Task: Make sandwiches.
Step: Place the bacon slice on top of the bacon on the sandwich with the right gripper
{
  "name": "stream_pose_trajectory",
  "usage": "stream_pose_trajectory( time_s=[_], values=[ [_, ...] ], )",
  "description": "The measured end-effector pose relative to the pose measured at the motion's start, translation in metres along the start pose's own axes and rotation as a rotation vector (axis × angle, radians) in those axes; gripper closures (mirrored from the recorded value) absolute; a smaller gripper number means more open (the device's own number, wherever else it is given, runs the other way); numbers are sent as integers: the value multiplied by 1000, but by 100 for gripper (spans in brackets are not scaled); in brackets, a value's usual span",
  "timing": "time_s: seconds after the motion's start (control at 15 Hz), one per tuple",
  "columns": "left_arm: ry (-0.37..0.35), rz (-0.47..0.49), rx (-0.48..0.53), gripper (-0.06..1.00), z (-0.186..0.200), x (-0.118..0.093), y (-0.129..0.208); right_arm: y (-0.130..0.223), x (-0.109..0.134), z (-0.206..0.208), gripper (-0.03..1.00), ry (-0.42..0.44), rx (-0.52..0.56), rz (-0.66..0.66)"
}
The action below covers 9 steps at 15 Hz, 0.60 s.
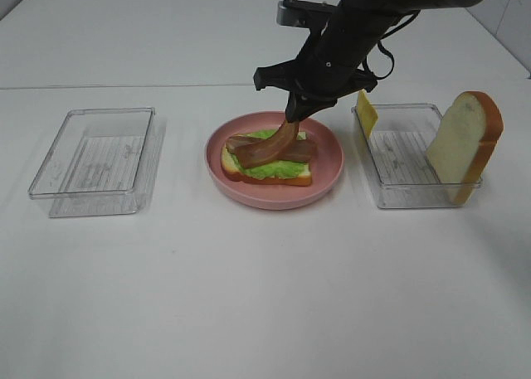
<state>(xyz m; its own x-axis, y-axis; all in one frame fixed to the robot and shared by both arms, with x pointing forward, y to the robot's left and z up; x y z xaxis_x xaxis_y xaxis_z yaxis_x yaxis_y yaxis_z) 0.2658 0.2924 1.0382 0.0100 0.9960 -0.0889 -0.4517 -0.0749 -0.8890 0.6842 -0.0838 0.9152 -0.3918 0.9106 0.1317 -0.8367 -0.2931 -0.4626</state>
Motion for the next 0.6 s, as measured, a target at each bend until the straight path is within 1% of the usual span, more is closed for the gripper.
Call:
stream_pose_trajectory(
  time_s=[0.07,0.13,0.2,0.27,0.33,0.4,0.47,0.6],
  values=[
    [0,0,0,-4,0,0,0,0,0,0,68,0,0,0],
    [0,0,0,-4,0,0,0,0,0,0,52,0,0,-1],
    [0,0,0,-4,0,0,0,-1,0,2,24,2,-3,2],
    [0,0,0,-4,0,0,0,-2,0,6,10,6,-4,9],
    [0,0,0,-4,0,0,0,-3,0,9,8,9,-8,14],
    [0,0,0,-4,0,0,0,-6,1,20,3,13,-19,24],
    [0,0,0,-4,0,0,0,-11,2,36,1,20,-41,38],
    [0,0,0,-4,0,0,0,-16,4,58,1,26,-67,26]
  ],
)
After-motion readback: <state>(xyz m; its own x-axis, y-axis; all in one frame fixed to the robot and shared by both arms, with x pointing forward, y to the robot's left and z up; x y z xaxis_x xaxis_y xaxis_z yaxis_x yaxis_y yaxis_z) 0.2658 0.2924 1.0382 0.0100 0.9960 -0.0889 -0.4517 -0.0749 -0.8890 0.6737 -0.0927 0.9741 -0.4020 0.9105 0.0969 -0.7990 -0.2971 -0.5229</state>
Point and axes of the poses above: a point on each arm's last joint axis where the gripper is mounted, z pointing back along that axis away from the gripper, x along the wrist's bending axis when the last joint is at zero, y = z × x, the point moved 4 cm from there along -z, pointing out along that axis toward the gripper, and after that the axes turned 4 degrees about z, right-handed, at the moved point
